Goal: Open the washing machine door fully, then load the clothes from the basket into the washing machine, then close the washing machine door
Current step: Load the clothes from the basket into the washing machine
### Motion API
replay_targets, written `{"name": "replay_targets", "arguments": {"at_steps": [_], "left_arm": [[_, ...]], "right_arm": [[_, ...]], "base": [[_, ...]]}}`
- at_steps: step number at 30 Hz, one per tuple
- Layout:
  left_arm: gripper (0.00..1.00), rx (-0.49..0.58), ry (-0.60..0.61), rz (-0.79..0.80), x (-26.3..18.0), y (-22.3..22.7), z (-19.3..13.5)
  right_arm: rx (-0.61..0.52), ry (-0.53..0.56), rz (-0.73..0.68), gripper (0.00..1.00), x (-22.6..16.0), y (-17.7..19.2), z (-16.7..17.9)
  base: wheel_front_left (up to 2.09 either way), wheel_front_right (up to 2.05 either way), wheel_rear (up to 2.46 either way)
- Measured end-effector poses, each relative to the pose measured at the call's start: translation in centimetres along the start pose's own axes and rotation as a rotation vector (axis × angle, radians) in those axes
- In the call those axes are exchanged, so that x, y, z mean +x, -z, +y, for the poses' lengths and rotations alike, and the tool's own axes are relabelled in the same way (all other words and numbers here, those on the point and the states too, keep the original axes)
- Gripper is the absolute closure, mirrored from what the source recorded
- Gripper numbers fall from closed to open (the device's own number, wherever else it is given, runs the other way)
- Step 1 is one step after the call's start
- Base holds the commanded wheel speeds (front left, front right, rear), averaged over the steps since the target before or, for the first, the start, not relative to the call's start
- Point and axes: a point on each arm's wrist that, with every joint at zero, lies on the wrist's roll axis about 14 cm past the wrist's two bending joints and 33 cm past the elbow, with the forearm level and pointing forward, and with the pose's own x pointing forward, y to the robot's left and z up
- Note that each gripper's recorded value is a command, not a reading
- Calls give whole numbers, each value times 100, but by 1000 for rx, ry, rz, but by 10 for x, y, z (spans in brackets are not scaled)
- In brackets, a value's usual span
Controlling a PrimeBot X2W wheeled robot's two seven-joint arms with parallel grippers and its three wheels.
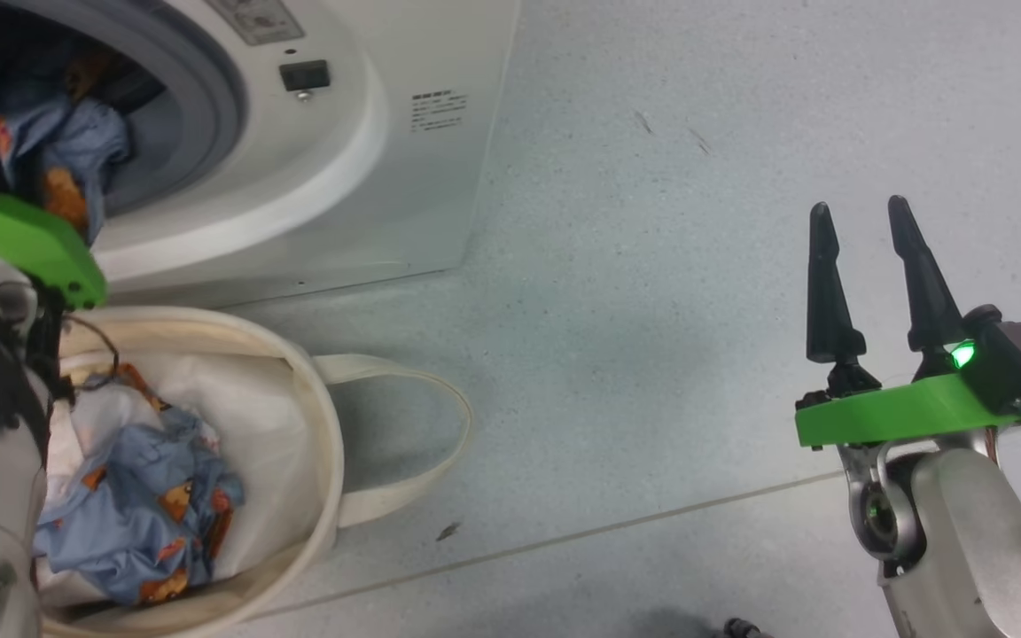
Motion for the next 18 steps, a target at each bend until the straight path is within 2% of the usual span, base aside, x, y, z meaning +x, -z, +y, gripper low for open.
{"name": "replay_targets", "arguments": {"at_steps": [9, 13, 18], "left_arm": [[100, -9, 29, -167, 4, -67, -8], [100, -17, 37, -214, 15, -83, -8], [100, -61, 42, -361, 31, -125, -6]], "right_arm": [[9, -30, -4, 0, 2, -1, 11], [-1, -14, 14, 0, -1, 5, 4], [-23, 33, 30, 0, -3, 10, -14]], "base": [[0, 0, 0], [0, 0, 0], [0, 0, 0]]}}
